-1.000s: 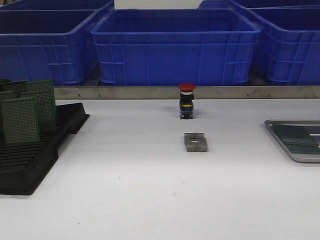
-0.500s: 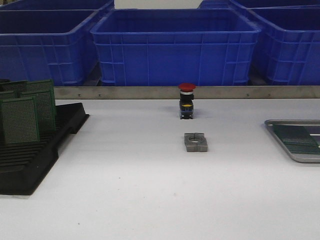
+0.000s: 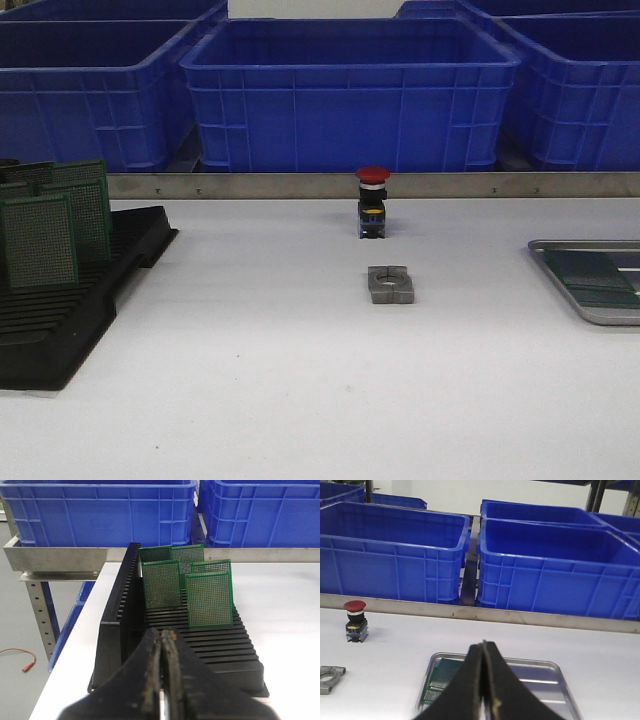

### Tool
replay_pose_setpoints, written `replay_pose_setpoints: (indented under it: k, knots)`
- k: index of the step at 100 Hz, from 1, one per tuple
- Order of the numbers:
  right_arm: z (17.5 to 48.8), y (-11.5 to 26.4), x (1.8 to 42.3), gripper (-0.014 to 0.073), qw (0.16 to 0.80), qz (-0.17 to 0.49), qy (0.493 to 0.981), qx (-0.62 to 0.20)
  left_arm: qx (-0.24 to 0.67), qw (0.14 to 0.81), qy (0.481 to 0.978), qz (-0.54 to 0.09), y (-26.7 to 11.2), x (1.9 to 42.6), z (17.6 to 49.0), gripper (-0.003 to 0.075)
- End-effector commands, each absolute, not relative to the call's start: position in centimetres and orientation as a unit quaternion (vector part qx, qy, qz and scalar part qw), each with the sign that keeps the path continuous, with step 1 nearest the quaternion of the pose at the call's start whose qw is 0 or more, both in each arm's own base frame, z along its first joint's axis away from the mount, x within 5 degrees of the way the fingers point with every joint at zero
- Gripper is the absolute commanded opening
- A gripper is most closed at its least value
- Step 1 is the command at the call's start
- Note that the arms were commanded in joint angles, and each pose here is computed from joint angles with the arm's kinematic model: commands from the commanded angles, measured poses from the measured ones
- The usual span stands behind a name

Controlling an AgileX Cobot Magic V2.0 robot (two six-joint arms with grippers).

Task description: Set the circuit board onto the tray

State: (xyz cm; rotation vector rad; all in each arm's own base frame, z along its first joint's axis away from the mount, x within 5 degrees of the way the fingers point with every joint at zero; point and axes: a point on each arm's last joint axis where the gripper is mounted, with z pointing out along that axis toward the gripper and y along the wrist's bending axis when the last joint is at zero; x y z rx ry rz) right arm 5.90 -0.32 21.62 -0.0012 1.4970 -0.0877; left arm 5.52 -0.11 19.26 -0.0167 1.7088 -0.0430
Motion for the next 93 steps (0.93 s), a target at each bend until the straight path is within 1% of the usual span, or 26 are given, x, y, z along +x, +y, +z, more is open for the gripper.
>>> replay_pose_setpoints:
  k: [1, 3, 7, 31, 47, 93]
  knots:
    - [21.71, -0.29, 5.49, -0.0112, 0.769, -0.028, 0.639, 0.01, -0.008, 0.679, 0.734, -0.026, -0.16, 5.55, 18.5, -0.002]
    - [21.54, -0.27, 5.33, -0.0112, 0.762, -0.033, 0.646, 0.005, -0.008, 0.679, 0.734, -0.026, -0.16, 5.55, 18.5, -0.002]
    - [21.52, -0.26, 5.28, -0.0112, 0.763, -0.039, 0.645, 0.0, -0.008, 0.679, 0.733, -0.026, -0.16, 5.55, 18.51, -0.002]
    - [21.62, -0.24, 5.27, -0.0112, 0.767, -0.035, 0.641, 0.002, -0.008, 0.679, 0.733, -0.026, -0.16, 5.55, 18.51, -0.002]
    - [21.35, -0.26, 5.32, -0.0112, 0.757, -0.035, 0.653, 0.002, -0.008, 0.679, 0.733, -0.026, -0.16, 5.55, 18.51, -0.002]
    - [21.38, -0.26, 5.32, -0.0112, 0.757, -0.035, 0.652, 0.002, -0.008, 0.679, 0.733, -0.026, -0.16, 5.55, 18.51, -0.002]
